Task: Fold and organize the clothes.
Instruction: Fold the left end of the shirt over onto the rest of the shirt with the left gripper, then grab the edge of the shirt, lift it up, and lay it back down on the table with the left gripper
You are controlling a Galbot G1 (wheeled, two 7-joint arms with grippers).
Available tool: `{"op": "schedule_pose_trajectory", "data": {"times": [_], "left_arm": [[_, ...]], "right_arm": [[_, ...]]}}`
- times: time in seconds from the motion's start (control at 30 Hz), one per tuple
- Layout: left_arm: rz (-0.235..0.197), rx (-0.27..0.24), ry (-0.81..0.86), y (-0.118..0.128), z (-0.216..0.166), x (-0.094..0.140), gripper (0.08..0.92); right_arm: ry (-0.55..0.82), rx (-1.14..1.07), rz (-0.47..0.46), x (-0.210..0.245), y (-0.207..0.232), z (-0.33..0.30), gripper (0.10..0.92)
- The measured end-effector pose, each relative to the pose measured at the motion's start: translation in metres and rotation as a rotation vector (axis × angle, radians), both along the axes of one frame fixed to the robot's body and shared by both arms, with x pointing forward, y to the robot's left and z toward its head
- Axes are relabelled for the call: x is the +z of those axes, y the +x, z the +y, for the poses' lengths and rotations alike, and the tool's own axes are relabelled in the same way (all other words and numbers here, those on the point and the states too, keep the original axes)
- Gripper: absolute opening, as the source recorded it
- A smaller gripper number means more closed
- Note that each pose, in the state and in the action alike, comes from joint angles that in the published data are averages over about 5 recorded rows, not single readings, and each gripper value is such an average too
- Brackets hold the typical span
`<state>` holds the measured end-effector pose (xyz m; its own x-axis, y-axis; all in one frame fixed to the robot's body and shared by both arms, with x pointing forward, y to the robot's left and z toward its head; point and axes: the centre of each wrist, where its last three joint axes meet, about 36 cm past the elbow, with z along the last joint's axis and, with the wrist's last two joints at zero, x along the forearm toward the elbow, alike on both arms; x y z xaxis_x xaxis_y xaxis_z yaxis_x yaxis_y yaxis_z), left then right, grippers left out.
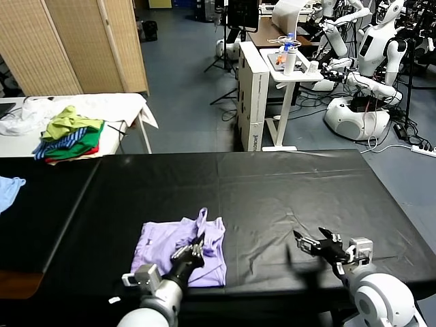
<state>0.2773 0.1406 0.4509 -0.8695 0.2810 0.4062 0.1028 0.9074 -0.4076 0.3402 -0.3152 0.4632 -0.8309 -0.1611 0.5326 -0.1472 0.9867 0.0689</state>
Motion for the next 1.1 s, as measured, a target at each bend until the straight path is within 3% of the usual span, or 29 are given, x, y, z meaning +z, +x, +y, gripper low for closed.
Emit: {"op": "schedule_pose_trajectory", "data": {"times": [0.17,0.53,0.6,0.77,1.1], "left_arm": [[-0.004,-0.008,-0.006,-0.002,-0.006,-0.004,0.226],[-0.119,-0.053,-0.139,-0.007,-0.002,0.008,0.85],[-0.149,-0.04,-0.126,-0.004,0.006,0.012,0.892],[-0.212,0.031,-0.017,0.005,0.037,0.013,0.906],[-0.224,0.126,0.22,0.01,0.097,0.003,0.907]], "right_arm": [[0.004,0.034,0.002,-0.001,0.002,0.003,0.907],[0.042,0.233,-0.049,0.007,0.004,0.024,0.907],[0.054,0.293,-0.069,0.01,0.003,0.032,0.907],[0.066,0.478,-0.113,0.018,0.003,0.06,0.907],[0.037,0.773,-0.135,0.013,0.015,0.129,0.907]]}}
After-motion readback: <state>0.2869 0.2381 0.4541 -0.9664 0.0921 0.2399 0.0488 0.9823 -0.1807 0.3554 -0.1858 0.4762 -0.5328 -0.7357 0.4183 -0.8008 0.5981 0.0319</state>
